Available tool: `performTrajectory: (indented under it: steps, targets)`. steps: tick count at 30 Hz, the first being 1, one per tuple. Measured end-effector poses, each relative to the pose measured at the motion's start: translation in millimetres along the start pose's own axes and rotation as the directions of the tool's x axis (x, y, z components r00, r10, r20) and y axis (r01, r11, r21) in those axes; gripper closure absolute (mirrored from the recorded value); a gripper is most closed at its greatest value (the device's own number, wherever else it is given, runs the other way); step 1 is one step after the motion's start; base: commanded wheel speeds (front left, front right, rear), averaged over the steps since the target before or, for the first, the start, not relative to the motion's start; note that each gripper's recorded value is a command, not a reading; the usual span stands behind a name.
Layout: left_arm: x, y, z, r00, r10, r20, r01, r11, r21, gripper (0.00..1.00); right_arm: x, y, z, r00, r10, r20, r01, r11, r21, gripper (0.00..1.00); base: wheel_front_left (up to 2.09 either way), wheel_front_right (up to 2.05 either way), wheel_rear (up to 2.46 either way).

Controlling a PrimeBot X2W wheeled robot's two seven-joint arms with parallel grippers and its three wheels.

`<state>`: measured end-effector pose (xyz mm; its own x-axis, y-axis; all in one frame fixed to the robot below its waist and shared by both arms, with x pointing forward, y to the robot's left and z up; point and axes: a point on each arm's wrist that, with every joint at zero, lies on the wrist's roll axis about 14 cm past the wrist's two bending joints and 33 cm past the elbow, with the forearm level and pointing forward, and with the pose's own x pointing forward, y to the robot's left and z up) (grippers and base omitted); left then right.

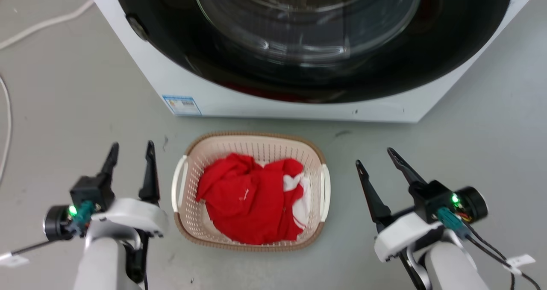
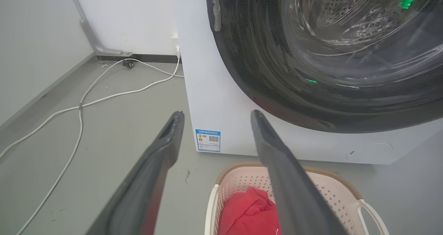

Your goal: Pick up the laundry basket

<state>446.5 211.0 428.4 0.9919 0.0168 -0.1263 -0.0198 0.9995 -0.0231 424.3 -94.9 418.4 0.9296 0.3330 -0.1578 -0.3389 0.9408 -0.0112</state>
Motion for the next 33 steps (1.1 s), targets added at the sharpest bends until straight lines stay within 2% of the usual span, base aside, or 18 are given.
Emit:
performTrajectory:
  steps: [2,3,8,10,21,33]
  targets:
    - [11,6,-11,0.999,0.007,-0.032,-0.007,1.000,0.011,0.00,8,2,-16,0.999,0.019,-0.045,-0.019,1.000,0.001,0.00,0.00,0.00,0.00]
    - [22,15,-36,0.994,0.013,-0.105,-0.009,0.999,0.033,0.00,18,6,-41,0.992,0.047,-0.118,-0.046,0.999,0.007,0.00,0.00,0.00,0.00]
    - [41,24,-69,0.980,0.010,-0.200,0.002,0.998,0.061,0.00,31,12,-79,0.969,0.093,-0.227,-0.093,0.996,0.010,0.00,0.00,0.00,0.00]
    - [53,25,-94,0.963,-0.009,-0.268,0.032,0.996,0.080,0.00,38,16,-106,0.945,0.127,-0.302,-0.130,0.991,0.013,0.00,0.00,0.00,0.00]
    - [77,21,-161,0.893,-0.055,-0.447,0.110,0.989,0.097,0.00,49,26,-168,0.861,0.211,-0.464,-0.219,0.975,0.036,0.00,0.00,0.00,0.00]
    - [79,19,-215,0.805,-0.077,-0.588,0.172,0.979,0.107,0.00,52,33,-209,0.794,0.262,-0.548,-0.270,0.960,0.069,0.00,0.00,0.00,0.00]
